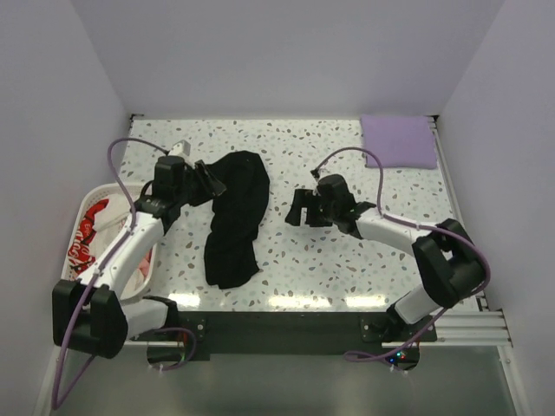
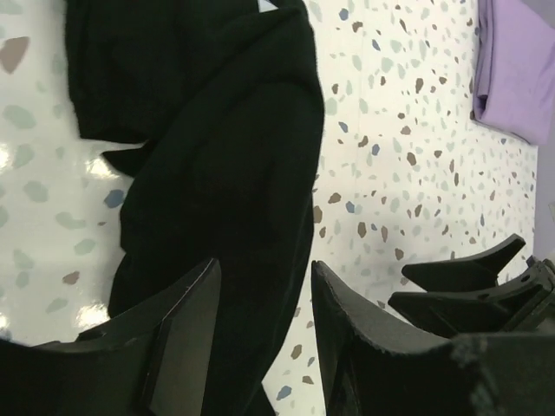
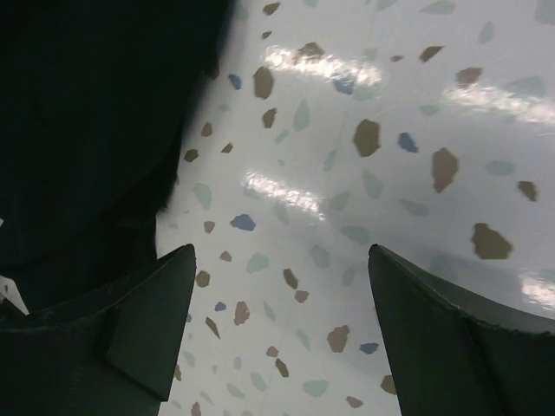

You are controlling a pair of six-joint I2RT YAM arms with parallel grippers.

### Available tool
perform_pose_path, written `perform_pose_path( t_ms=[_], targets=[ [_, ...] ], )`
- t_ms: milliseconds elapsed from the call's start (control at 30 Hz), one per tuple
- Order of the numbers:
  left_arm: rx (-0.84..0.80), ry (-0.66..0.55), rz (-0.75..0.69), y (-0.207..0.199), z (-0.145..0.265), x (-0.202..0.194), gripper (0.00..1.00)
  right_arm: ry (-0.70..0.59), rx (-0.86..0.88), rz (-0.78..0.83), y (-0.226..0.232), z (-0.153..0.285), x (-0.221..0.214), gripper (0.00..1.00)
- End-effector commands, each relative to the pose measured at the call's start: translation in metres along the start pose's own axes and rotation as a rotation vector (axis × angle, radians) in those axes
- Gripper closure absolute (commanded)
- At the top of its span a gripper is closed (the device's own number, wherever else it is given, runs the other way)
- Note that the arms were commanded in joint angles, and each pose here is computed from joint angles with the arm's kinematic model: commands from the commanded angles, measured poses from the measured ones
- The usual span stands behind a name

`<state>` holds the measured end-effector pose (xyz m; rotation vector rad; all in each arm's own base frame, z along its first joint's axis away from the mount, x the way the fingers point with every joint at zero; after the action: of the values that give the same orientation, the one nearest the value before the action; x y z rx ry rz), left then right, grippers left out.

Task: Fold and stack the t-shirts
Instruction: Move the tshirt to the center of the board

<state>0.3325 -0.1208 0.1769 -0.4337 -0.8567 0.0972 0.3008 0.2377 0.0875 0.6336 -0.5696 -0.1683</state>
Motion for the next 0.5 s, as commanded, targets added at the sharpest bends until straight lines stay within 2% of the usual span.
perform_pose_path(
  t_ms=[0,133,200,300,400,433,467],
  targets=[
    [0.102,-0.046,-0.023,0.02,0.018,-0.013,0.49,-0.072,0.143,0.056,0.056,-0.002,0.008,0.16],
    [0.07,0.005,-0.03,0.022,0.023,-0.054,0.49,-0.103,0.121,0.07,0.058,-0.021,0.014,0.16],
    [0.039,0.03,-0.054,0.012,0.027,-0.067,0.48,-0.152,0.11,0.091,0.064,-0.03,0.032,0.16],
    [0.079,0.076,-0.077,0.015,0.028,-0.094,0.43,-0.214,0.169,0.098,0.087,-0.049,0.07,0.16],
    [0.094,0.086,-0.084,0.015,0.03,-0.108,0.35,-0.169,0.194,0.066,0.084,-0.087,0.082,0.17],
    [0.094,0.103,-0.088,0.017,0.029,-0.118,0.33,-0.176,0.246,0.057,0.096,-0.094,0.104,0.17],
    [0.1,0.106,-0.089,0.018,0.03,-0.121,0.31,-0.127,0.234,0.038,0.082,-0.119,0.097,0.18]
  ],
)
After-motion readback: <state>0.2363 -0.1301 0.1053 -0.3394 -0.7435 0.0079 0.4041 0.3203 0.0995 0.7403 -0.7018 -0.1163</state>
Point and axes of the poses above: each gripper's point midway between its finger pads, its own z axis back along the fingers, its own y axis along the line the jaws close on, x = y × z, the point moved 2 cm from there along z, back along the fingers, and after that the axes turned 13 degrees about -z, right-handed, at the moved point
